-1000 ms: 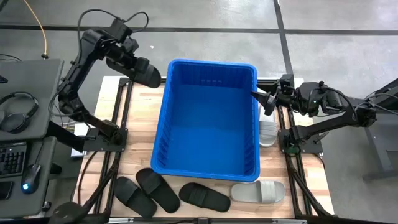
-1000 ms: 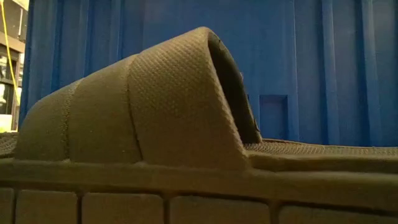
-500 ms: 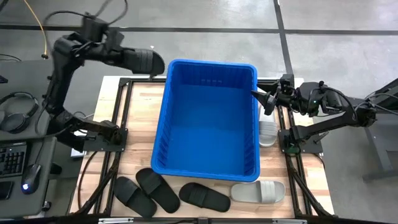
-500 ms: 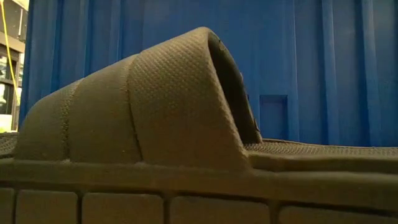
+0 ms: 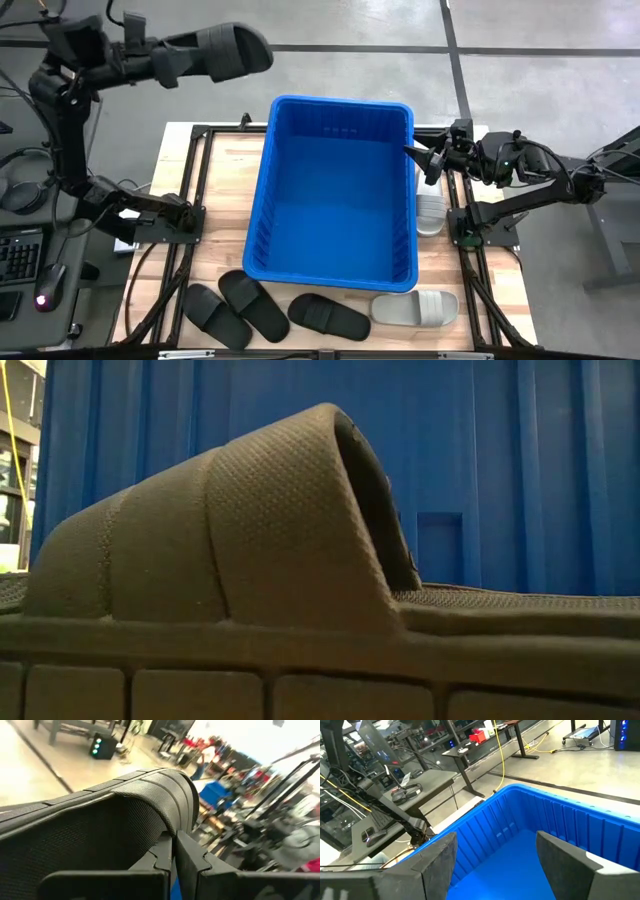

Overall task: Pick and place slides into bin
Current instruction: Put the black slipper into the blue bin

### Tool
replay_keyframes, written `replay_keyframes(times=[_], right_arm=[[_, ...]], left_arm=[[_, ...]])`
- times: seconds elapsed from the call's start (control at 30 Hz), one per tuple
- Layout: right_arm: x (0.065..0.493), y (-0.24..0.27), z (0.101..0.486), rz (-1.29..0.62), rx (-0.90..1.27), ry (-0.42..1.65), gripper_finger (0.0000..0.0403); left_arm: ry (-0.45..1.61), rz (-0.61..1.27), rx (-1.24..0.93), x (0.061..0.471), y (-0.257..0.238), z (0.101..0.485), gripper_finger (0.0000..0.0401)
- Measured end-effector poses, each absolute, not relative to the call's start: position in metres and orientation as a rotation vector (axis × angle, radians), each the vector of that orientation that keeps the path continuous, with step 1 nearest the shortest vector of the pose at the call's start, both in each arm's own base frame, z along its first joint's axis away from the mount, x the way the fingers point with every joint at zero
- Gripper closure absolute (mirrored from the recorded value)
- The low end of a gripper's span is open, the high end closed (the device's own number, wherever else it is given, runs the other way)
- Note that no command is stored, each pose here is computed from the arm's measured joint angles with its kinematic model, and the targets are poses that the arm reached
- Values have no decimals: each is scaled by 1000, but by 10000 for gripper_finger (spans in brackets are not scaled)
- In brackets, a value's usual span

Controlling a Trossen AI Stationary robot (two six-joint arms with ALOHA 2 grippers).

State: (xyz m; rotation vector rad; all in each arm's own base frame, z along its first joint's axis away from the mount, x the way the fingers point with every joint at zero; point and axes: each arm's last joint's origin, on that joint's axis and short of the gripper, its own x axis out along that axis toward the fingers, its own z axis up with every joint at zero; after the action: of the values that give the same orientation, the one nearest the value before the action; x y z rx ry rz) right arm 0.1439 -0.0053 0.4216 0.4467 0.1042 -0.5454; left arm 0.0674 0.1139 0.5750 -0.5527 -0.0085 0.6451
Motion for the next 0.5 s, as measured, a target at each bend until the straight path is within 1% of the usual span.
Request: replay_keyframes(times=[0.27, 0.5], right_arm=[[145, -5, 424, -540, 439, 86, 142], [145, -5, 428, -529, 433, 50, 142]], left_arm=[[-48, 556, -611, 83, 142, 577, 401], [-139, 430, -516, 102, 141, 591, 401]])
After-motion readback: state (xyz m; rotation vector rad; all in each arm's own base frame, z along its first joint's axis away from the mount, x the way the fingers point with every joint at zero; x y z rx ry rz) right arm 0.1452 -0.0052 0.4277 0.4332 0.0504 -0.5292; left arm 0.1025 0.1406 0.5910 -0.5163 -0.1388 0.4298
